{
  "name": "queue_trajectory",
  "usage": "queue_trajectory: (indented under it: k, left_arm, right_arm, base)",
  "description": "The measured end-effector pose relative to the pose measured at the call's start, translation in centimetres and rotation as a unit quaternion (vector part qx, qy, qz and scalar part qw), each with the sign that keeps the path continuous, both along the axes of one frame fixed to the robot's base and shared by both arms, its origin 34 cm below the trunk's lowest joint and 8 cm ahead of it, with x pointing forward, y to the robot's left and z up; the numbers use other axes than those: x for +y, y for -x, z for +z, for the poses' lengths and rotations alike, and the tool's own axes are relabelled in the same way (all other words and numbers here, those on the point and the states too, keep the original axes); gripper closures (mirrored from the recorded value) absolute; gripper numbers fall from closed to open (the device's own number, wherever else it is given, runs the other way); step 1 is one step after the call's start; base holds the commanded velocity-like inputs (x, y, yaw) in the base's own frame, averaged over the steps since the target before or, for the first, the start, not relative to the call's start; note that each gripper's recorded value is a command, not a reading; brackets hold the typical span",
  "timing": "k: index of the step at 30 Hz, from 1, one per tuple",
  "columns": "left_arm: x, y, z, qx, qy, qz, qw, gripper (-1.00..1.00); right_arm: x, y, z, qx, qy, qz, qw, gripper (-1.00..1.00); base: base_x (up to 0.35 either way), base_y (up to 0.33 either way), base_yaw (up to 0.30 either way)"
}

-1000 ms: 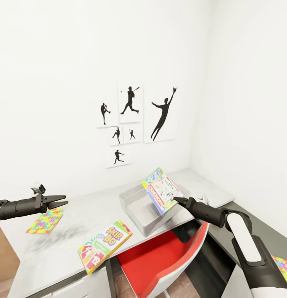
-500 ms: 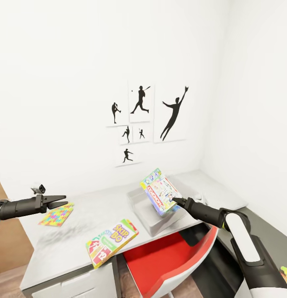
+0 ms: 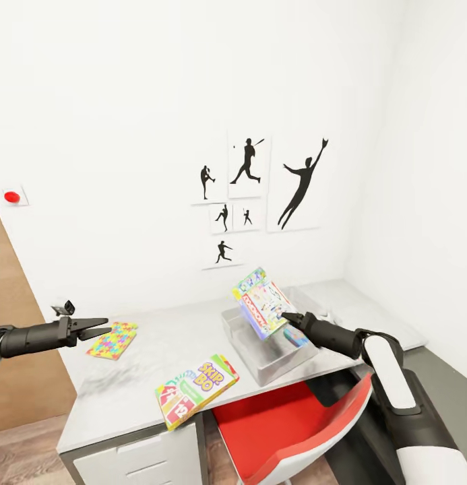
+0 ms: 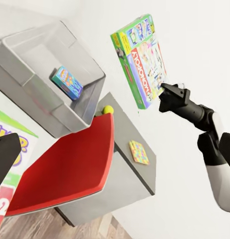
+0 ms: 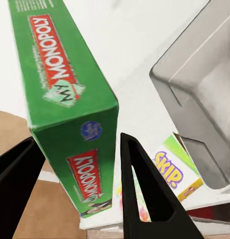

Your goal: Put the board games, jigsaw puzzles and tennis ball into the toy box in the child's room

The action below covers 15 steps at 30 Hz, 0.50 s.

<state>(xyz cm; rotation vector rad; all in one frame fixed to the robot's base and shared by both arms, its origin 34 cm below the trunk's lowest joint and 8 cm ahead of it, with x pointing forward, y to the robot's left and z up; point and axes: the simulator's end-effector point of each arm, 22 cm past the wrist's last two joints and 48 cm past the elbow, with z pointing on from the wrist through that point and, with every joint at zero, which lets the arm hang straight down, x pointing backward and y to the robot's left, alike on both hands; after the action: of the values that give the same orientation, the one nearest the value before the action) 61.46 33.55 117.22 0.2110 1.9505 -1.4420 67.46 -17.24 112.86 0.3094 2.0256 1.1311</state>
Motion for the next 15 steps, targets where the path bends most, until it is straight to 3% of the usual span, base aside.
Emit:
queue_trajectory:
  k: [2,6,10,15]
  left_arm:
    - [-0.1,0.0,0.0,0.000,0.000,0.000,1.0000,-1.00]
    - [-0.1,0.0,-0.1,0.001,0.000,-0.001,1.0000,-1.00]
    - [-0.2,0.0,-0.1,0.001,0.000,-0.002,1.0000,-1.00]
    - [-0.5,0.0,-0.2,0.001,0.001,-0.004,1.0000,-1.00]
  right_arm:
    - [-1.1,-1.6,0.2,0.011,0.006,-0.016,0.9998,1.00]
    - [-3.2,-4.4,-1.7,0.065,0.015,-0.046,0.9967,1.00]
    - [-4.8,-5.0,-4.6,0.115,0.007,-0.064,0.9913,1.00]
    - [-4.5,-5.5,-4.9,0.128,-0.002,-0.063,0.9898,1.00]
  base:
    - [0.000,0.000,0.005]
    - [0.000,0.000,0.002]
    - [0.000,0.000,0.000]
    - [0.000,0.000,0.000]
